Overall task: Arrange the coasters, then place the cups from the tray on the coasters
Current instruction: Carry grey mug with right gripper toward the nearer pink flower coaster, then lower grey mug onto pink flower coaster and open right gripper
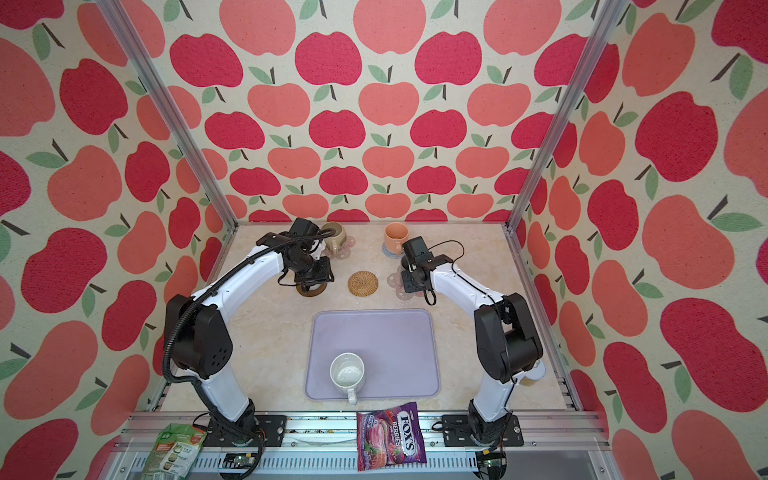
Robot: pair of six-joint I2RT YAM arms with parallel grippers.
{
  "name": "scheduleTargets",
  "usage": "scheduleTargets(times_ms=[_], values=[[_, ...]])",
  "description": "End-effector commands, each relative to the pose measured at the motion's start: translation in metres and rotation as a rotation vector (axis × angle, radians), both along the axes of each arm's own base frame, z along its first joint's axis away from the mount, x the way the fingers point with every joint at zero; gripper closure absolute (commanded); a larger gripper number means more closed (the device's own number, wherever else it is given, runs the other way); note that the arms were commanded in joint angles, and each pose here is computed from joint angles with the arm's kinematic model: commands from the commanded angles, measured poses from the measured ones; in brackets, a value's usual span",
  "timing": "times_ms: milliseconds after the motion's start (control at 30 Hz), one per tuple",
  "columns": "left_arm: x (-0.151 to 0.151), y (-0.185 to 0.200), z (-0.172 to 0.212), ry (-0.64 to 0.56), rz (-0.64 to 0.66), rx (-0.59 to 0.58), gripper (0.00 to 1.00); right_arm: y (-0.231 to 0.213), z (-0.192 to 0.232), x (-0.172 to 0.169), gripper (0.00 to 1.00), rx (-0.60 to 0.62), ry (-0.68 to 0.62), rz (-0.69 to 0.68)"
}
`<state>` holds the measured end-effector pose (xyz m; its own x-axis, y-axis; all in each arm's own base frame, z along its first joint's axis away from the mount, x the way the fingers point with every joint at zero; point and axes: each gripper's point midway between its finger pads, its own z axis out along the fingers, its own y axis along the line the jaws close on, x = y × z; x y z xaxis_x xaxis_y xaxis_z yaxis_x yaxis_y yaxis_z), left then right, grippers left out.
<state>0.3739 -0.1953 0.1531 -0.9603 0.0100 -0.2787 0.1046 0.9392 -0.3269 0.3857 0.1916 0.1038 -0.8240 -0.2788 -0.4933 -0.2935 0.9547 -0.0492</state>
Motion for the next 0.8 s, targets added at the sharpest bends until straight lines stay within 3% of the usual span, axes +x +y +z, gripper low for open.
scheduleTargets(times_ms=[0,767], values=[[0.003,-0.002,0.005,-0.011,0.002,-0.020,0.61,0.005,0.030,0.020,1.00,0.018,-0.103,0.003],[0.003,0.001,0.007,-0.010,0.000,-0.010,0.61,0.012,0.010,0.024,1.00,0.049,-0.070,0.008]])
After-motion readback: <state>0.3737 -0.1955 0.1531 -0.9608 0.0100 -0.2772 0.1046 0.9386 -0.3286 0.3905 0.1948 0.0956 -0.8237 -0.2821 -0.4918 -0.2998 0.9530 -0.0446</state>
